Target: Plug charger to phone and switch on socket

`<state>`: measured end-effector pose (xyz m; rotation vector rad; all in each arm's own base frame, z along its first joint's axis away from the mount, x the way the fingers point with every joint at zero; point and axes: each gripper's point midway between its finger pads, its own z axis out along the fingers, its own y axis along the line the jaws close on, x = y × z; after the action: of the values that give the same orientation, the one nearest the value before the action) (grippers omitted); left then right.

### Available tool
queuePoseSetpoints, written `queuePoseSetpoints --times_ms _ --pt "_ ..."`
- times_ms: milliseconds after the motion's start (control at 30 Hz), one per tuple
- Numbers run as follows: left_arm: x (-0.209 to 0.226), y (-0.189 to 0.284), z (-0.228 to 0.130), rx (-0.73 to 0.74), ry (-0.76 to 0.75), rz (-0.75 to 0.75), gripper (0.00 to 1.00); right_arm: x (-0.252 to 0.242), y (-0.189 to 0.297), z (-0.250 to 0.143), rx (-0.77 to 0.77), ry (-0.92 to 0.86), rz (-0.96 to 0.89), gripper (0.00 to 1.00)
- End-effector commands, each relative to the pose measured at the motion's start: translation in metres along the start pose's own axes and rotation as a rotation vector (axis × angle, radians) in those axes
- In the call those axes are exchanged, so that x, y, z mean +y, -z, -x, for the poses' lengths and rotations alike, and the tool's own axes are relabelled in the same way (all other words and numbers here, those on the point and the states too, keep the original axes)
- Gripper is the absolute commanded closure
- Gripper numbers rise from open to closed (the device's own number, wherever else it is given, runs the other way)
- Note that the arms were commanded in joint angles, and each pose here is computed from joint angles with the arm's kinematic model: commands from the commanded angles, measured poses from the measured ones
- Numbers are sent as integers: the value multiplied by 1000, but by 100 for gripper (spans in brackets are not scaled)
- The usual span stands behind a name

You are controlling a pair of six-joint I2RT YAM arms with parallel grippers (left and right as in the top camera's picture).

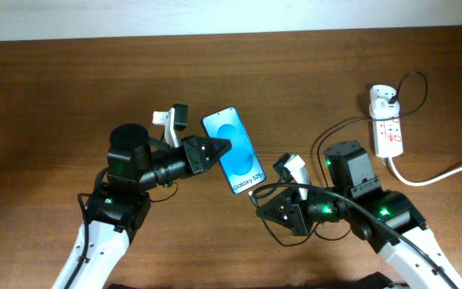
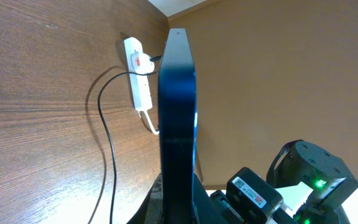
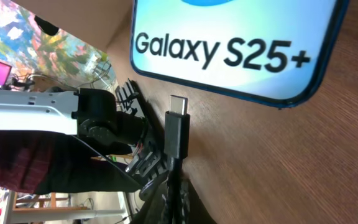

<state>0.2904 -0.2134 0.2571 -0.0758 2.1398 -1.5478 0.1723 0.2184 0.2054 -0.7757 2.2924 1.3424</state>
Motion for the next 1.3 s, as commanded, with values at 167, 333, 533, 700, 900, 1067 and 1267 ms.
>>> queuePoseSetpoints --times_ms 167,333,533,700,900,1067,1267 --pt "-12 1 2 3 -31 -32 100 2 2 9 -28 44 -15 96" --pt "-12 1 2 3 -31 -32 100 1 2 9 -30 25 -19 96" --pt "-12 1 2 3 -31 -32 100 -2 2 10 -32 0 -37 96" --pt "-12 1 2 3 -31 -32 100 -8 -2 9 -16 -21 -38 96" --pt "-12 1 2 4 -30 -32 100 -11 -5 9 -6 -32 -35 96" --pt "-12 1 -3 26 -37 -34 100 -6 -5 13 -20 -12 -7 96" --pt "-23 -9 -23 87 -105 -63 100 -2 -5 23 -54 36 15 96"
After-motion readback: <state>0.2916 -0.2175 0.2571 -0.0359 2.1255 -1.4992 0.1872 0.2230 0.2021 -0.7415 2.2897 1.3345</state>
